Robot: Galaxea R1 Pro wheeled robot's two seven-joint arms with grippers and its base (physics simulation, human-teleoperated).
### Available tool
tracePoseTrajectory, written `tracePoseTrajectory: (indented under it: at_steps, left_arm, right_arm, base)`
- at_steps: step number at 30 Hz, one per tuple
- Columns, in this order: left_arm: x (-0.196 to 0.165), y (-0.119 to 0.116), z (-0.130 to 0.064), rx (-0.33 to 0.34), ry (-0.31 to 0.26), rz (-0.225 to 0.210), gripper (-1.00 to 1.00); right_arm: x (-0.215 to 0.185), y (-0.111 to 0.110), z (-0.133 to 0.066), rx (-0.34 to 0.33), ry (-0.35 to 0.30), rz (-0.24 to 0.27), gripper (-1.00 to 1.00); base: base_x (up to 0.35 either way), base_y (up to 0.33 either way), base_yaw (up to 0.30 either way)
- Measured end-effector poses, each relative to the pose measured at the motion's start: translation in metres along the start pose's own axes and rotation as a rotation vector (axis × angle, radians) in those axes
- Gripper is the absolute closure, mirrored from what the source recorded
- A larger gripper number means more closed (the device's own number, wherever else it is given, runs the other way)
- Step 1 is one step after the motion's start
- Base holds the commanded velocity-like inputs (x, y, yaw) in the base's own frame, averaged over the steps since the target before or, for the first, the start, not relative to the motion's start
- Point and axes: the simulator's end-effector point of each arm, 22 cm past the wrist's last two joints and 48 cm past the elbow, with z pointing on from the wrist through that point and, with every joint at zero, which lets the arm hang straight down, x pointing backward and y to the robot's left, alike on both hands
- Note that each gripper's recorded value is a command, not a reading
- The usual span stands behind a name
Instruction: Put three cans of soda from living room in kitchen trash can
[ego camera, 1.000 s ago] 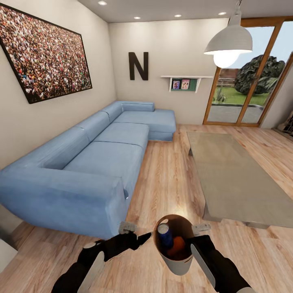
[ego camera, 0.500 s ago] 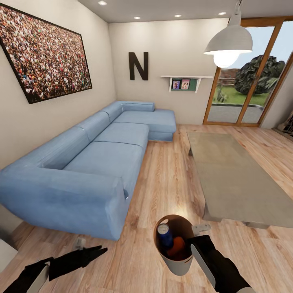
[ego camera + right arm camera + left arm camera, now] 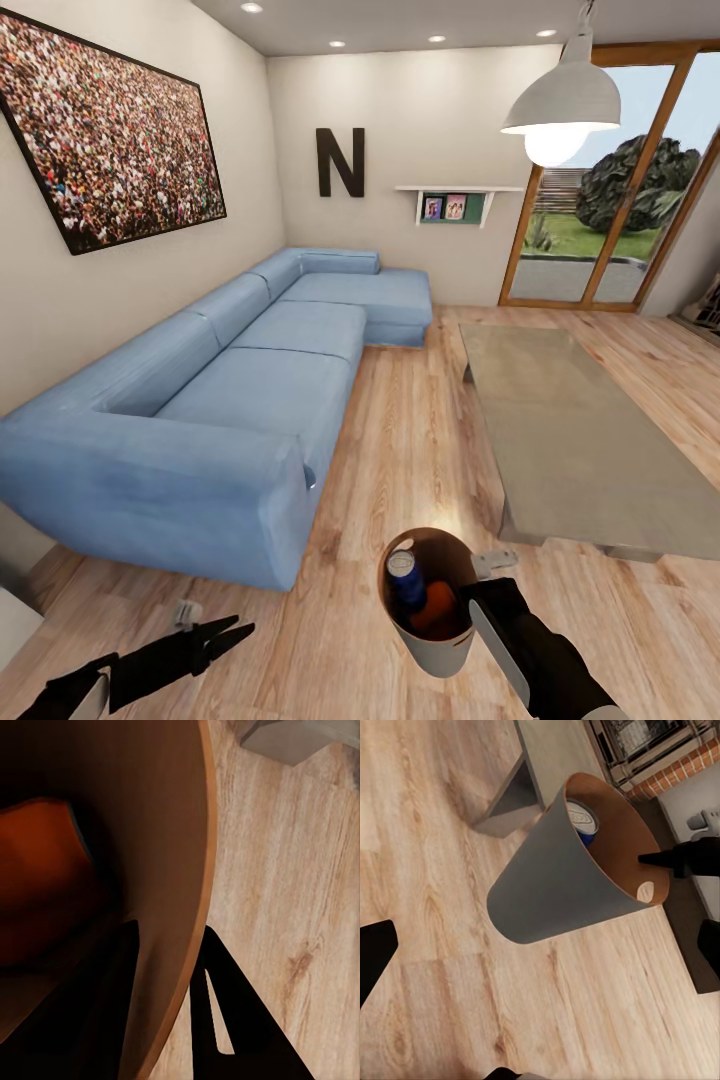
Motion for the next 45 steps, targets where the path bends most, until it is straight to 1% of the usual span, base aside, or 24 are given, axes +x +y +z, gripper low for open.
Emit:
tracePoseTrajectory:
  at_steps: [4, 15, 28, 31, 40, 41, 45]
  left_arm:
    - [0.001, 0.001, 0.000, -0.002, 0.000, -0.001, -1.00]
    - [0.009, 0.013, 0.006, -0.003, 0.001, 0.000, -1.00]
    - [0.024, 0.031, 0.014, -0.004, 0.009, -0.009, -1.00]
    - [0.029, 0.036, 0.016, -0.007, 0.013, -0.013, -1.00]
    - [0.038, 0.042, 0.014, -0.022, 0.038, -0.018, -1.00]
    - [0.039, 0.042, 0.014, -0.024, 0.039, -0.017, -1.00]
    - [0.037, 0.044, 0.013, -0.026, 0.024, 0.018, -1.00]
  right_arm:
    - [0.000, 0.000, 0.000, 0.000, 0.000, 0.000, 1.00]
    - [0.005, 0.004, 0.014, -0.001, 0.000, 0.000, 1.00]
    - [0.017, 0.012, 0.036, -0.007, 0.010, 0.000, 1.00]
    - [0.017, 0.014, 0.041, -0.007, -0.003, 0.006, 1.00]
    - [0.016, 0.015, 0.043, -0.009, -0.009, 0.010, 1.00]
    - [0.016, 0.015, 0.043, -0.009, -0.009, 0.010, 1.00]
    - [0.013, 0.016, 0.043, -0.014, -0.022, 0.017, 1.00]
  base:
    - [0.000, 0.000, 0.000]
    - [0.000, 0.000, 0.000]
    - [0.000, 0.000, 0.000]
    - [0.000, 0.000, 0.000]
    - [0.000, 0.000, 0.000]
    - [0.000, 0.000, 0.000]
    - [0.000, 0.000, 0.000]
